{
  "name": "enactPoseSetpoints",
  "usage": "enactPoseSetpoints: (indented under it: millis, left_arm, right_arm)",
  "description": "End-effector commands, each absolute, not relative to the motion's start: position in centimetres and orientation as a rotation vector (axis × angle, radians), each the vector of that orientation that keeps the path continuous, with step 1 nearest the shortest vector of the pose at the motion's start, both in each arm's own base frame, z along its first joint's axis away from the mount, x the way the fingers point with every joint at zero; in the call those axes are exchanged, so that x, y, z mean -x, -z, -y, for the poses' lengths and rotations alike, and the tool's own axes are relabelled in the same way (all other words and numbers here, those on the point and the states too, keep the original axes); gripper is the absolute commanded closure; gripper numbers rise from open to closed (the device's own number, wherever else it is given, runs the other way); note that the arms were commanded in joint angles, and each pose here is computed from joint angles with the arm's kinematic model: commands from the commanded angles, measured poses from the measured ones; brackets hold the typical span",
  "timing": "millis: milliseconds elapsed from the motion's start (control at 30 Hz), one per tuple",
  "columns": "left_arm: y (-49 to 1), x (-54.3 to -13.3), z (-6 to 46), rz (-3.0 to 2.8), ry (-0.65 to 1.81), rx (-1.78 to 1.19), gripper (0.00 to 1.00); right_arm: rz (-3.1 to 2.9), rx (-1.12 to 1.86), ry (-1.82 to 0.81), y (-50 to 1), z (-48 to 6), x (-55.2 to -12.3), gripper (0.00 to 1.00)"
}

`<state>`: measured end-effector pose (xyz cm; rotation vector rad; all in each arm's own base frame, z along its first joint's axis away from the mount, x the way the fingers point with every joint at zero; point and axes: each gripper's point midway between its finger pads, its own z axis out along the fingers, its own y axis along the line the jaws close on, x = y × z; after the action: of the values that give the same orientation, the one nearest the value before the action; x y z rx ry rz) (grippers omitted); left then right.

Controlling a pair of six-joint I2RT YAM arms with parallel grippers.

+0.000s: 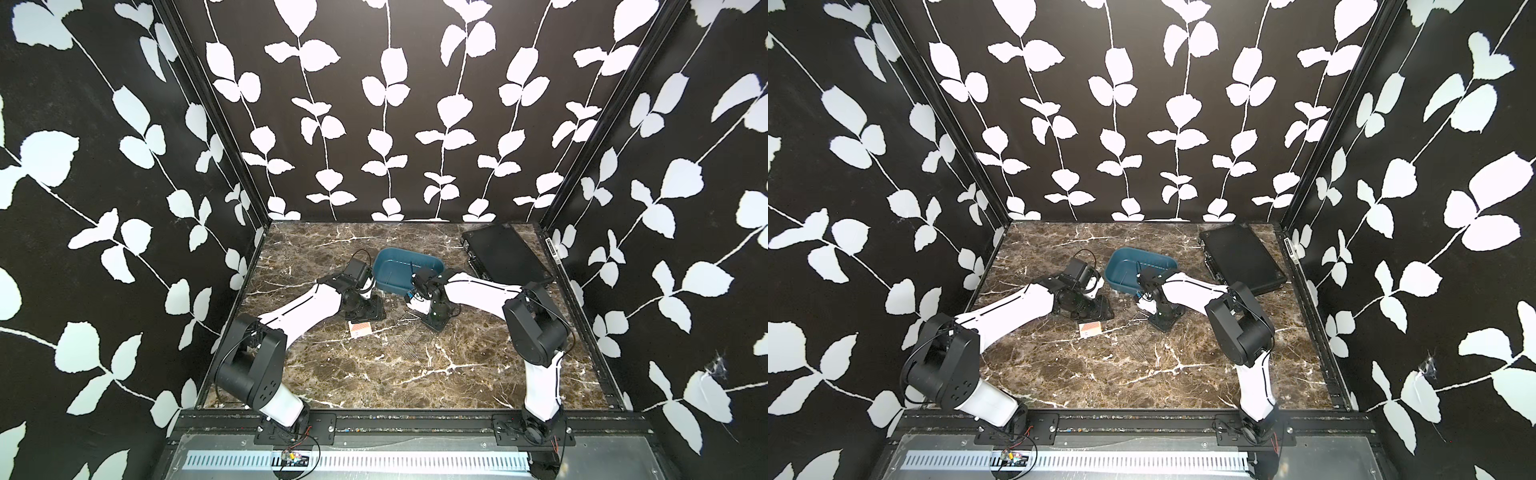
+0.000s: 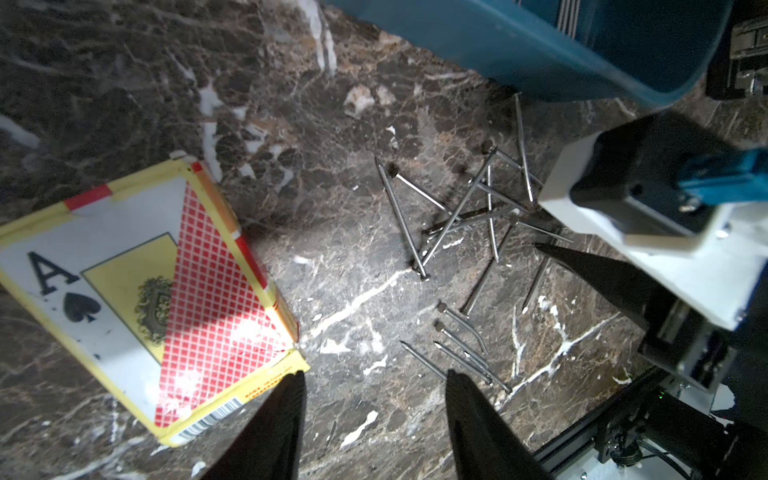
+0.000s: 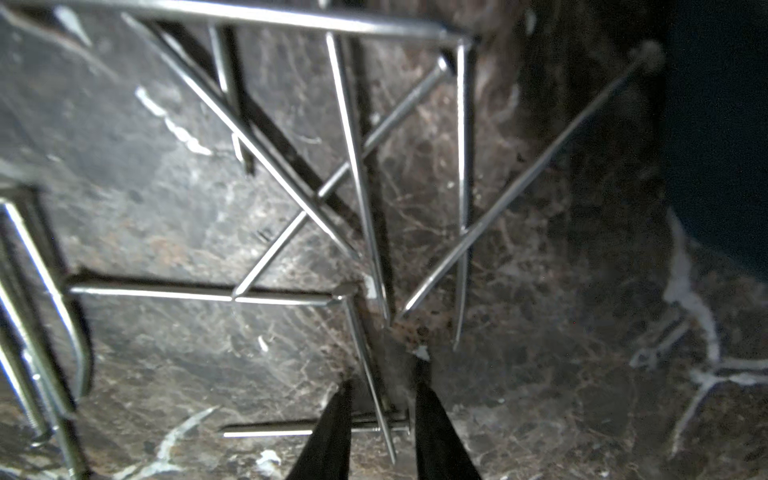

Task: Put the nails on the desktop into the storage box
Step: Pick up the nail from the center of the board.

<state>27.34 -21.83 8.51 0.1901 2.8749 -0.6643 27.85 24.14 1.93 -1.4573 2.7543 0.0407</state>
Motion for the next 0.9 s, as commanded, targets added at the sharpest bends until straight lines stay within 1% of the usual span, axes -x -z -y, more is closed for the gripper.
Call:
enactPoseSetpoints:
  millis: [0,167,333,467,533,633,733,867]
  left_arm:
    - [-8.8,-27.4,21.8,-2.881,0.648,-0.213,0.44]
    - [-8.7,-27.5,22.0,-2.882,0.654,-0.209,0.44]
    - [-8.9,-27.5,21.9,-2.873,0.655,-0.217,0.42]
    - [-9.3,-27.6,21.6,-2.859,0.625,-0.259,0.40]
    - [-9.8,-27.7,21.5,-2.832,0.610,-0.296,0.39]
    - [-11.2,-28.2,21.2,-2.755,0.576,-0.385,0.37]
    - [-13.0,-28.6,21.3,-2.632,0.547,-0.549,0.36]
    - [-16.0,-28.7,21.8,-2.364,0.494,-0.816,0.35]
  right_arm:
    - [-2.722,1.495,-0.051,-1.9,-24.8,-27.9,0.80]
    - [-2.693,1.523,-0.059,-2.3,-25.1,-27.7,0.92]
    - [-2.656,1.526,-0.089,-3.6,-25.2,-27.3,0.97]
    - [-2.639,1.493,-0.176,-5.5,-25.5,-26.4,1.00]
    - [-2.633,1.468,-0.269,-6.7,-25.9,-25.7,1.00]
    - [-2.639,1.359,-0.507,-9.0,-27.2,-24.9,1.00]
    - [-2.654,1.229,-0.742,-11.1,-28.0,-24.6,1.00]
    - [-2.638,1.131,-0.947,-13.8,-29.1,-24.3,1.00]
